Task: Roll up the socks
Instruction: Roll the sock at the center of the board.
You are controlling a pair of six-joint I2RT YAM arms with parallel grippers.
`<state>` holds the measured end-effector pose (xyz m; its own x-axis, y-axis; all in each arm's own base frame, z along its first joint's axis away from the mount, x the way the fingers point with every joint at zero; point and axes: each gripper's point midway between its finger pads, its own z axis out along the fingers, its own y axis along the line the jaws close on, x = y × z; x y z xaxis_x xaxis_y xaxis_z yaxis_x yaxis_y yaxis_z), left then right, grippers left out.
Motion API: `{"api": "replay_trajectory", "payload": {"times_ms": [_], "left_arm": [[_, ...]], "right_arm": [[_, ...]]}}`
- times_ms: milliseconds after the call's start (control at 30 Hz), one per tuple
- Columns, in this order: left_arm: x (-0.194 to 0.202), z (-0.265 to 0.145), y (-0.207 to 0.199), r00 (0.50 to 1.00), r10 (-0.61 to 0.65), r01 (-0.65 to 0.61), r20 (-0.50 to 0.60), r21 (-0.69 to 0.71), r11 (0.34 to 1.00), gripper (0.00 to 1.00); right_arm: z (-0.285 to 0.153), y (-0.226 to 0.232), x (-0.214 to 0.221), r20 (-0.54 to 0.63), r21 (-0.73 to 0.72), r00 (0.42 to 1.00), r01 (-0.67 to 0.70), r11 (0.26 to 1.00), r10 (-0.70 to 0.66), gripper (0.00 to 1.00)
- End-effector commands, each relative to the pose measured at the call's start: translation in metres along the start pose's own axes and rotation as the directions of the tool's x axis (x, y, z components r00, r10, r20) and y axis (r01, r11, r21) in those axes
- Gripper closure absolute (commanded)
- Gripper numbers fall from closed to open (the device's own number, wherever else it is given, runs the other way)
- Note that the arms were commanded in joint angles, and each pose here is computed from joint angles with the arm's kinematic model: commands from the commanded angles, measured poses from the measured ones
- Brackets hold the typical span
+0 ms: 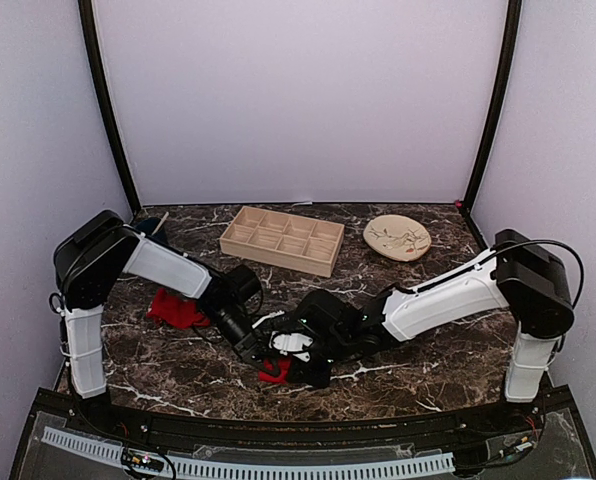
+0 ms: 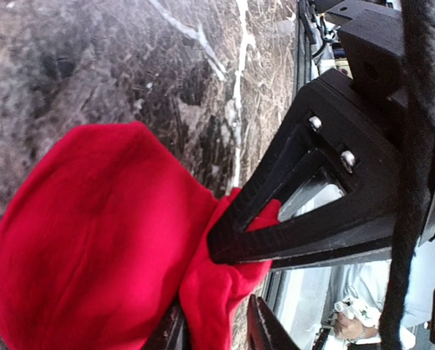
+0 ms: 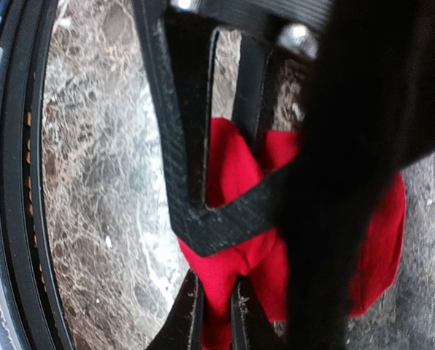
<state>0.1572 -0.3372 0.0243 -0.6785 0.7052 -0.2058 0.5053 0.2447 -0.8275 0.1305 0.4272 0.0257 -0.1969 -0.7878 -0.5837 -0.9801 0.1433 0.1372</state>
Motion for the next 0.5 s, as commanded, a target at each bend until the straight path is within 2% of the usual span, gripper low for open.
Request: {"api": "replay_trajectory", "payload": {"times_ms": [0,233,467], "left_arm": [[0.015,-0.011,0.044,0.999,-0.052,0.048,-0.012,-0.235,0.971,0.69],[0.018,-0.023,0.061,0.996,-0.091,0.087,0.002,-0.335,0.938,0.67],[0.031,-0.027,0.071,0.990,-0.143,0.134,0.001,-0.364,0.922,0.66]], "right_arm": [[0.005,0.002,0.010,-0.042,-0.048,0.998,-0.045,0.998,0.043,0.95],[0.005,-0.001,0.010,-0.035,-0.040,0.998,-0.053,0.998,0.052,0.95],[0.004,-0.003,0.008,-0.016,-0.035,0.998,-0.066,0.997,0.066,0.95]]}}
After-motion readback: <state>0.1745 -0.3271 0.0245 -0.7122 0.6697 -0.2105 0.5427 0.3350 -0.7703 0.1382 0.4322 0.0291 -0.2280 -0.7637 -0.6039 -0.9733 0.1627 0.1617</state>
